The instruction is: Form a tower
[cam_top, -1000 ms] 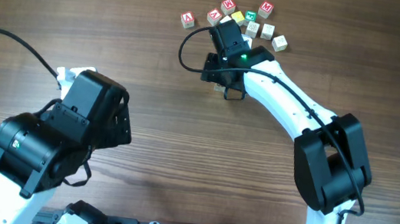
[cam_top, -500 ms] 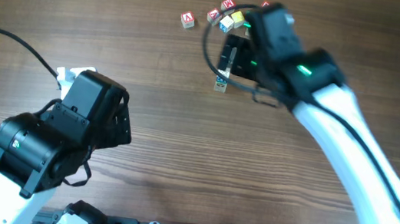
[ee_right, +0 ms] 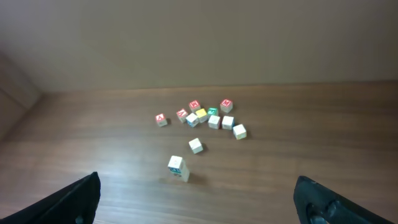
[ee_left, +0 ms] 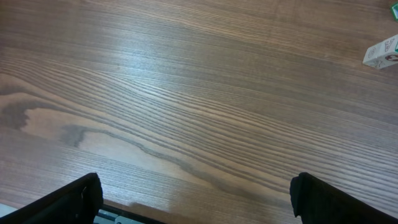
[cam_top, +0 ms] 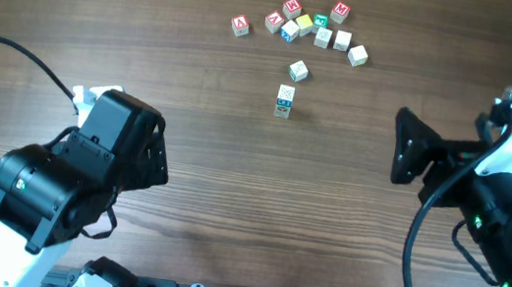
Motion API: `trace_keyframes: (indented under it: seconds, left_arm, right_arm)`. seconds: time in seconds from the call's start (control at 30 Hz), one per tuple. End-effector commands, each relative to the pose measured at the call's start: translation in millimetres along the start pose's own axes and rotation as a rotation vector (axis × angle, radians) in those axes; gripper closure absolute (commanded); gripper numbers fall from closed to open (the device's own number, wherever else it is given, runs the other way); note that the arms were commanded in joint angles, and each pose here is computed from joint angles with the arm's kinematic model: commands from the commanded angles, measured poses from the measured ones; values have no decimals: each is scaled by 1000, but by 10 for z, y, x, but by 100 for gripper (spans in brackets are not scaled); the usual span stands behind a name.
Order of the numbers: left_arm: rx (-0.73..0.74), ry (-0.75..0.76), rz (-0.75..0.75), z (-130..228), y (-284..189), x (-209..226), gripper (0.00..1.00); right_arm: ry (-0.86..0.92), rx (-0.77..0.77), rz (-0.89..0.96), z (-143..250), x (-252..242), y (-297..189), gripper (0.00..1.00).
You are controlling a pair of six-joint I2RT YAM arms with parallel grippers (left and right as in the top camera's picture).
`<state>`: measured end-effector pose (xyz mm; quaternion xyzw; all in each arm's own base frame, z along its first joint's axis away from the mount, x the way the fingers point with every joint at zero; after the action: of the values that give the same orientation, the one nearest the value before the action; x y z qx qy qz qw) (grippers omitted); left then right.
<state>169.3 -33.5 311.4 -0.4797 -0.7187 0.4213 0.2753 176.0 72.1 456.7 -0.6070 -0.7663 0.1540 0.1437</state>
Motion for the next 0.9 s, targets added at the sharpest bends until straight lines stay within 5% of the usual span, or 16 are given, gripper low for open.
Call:
trace_keyframes:
  seconds: [0.0,0.3,0.57,0.87]
  left_arm:
    - [-10,1,-4,-8,-7,15,0]
    - [-10,1,-4,-8,-7,15,0]
    - [-10,1,-4,-8,-7,15,0]
    - [-10,1,-4,-8,-7,15,0]
  right_arm:
    - [-40,2,30,-27,-22,34,0]
    - [-69,62,146,-10,-59,306,0]
    - [53,-32,157,-32,-331,340,0]
    - [127,-357,146,502,-523,68,0]
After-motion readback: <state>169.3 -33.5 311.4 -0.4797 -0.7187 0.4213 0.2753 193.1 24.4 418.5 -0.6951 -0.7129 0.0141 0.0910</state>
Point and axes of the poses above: each gripper's point midway between its finger pads, its own y axis out along the fingers, its own x axis along the line the jaws close on, z = x × y, the point moved 6 cm from there along -y, back along the fingers, and after that the axes turned 9 degrees about -y, right-handed, at the moved point
